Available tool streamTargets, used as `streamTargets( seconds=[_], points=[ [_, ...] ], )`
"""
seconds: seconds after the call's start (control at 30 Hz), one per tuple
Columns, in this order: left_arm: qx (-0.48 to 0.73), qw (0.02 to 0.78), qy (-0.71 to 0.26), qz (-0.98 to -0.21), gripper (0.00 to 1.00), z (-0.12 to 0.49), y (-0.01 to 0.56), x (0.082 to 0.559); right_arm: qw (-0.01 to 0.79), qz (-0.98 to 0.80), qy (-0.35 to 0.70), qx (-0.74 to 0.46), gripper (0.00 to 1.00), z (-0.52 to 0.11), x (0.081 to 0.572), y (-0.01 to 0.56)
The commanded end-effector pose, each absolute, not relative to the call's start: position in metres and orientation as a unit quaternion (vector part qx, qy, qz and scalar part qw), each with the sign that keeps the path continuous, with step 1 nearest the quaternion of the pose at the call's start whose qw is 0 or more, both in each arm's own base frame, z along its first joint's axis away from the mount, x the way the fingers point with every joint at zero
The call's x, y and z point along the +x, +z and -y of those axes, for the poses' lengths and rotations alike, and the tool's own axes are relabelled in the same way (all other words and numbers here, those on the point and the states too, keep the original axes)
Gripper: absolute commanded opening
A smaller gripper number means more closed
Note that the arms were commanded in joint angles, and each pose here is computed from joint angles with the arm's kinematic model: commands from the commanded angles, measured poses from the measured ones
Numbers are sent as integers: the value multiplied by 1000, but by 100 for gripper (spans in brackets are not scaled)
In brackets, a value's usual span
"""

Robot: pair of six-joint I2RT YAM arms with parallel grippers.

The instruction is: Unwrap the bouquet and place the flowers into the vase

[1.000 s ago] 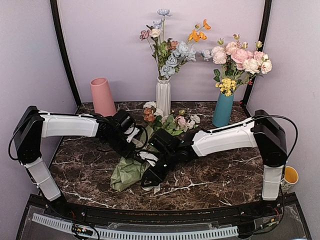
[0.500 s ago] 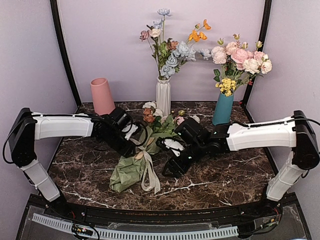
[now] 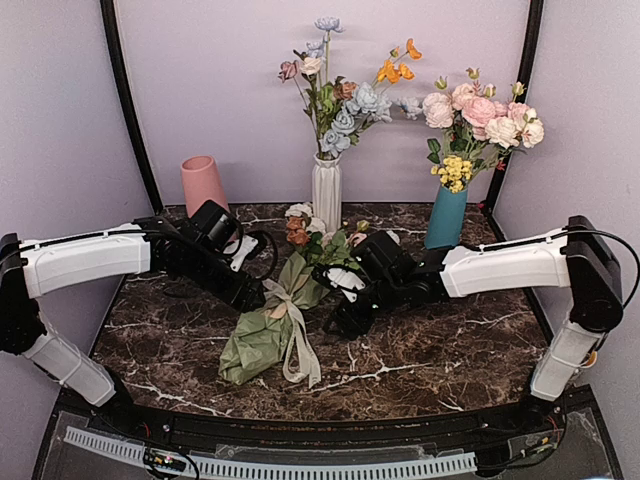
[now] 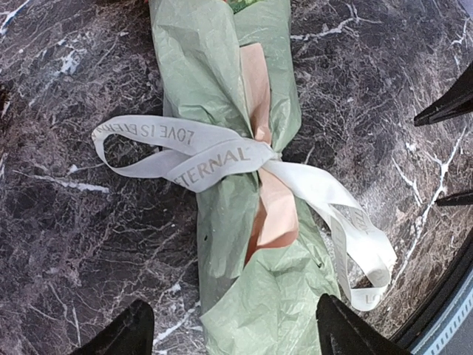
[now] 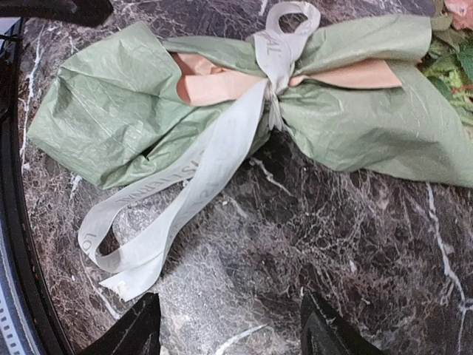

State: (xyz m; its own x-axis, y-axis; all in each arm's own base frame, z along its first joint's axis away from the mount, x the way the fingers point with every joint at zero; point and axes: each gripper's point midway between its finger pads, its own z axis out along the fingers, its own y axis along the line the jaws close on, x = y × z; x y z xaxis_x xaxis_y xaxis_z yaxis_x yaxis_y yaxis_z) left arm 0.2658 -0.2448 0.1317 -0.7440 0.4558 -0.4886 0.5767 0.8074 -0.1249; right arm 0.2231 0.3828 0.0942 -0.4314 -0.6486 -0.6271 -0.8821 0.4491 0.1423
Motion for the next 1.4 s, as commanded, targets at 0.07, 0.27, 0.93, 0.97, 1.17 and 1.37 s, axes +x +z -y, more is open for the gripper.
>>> streamTargets(
  seconds=[0.07,0.27,0.93,0.97,1.17,1.37],
  points=[
    [278,157,-143,-937,77,235,102,240,266,-780,289,-488,60,-413,228,98],
    [283,122,-144,-940,75,236,80,233,237,-782,316,-482,53,-432,226,86],
    [290,112,-130,-941,71,233,55,234,222,-789,338,-463,44,-454,227,66],
    [290,113,-129,-941,71,233,55,234,221,-791,337,-461,42,-454,227,64],
    [284,120,-121,-944,62,228,51,236,222,-799,323,-456,10,-450,231,59],
    [269,124,-101,-950,49,219,41,237,229,-806,312,-449,0,-440,231,64]
  ],
)
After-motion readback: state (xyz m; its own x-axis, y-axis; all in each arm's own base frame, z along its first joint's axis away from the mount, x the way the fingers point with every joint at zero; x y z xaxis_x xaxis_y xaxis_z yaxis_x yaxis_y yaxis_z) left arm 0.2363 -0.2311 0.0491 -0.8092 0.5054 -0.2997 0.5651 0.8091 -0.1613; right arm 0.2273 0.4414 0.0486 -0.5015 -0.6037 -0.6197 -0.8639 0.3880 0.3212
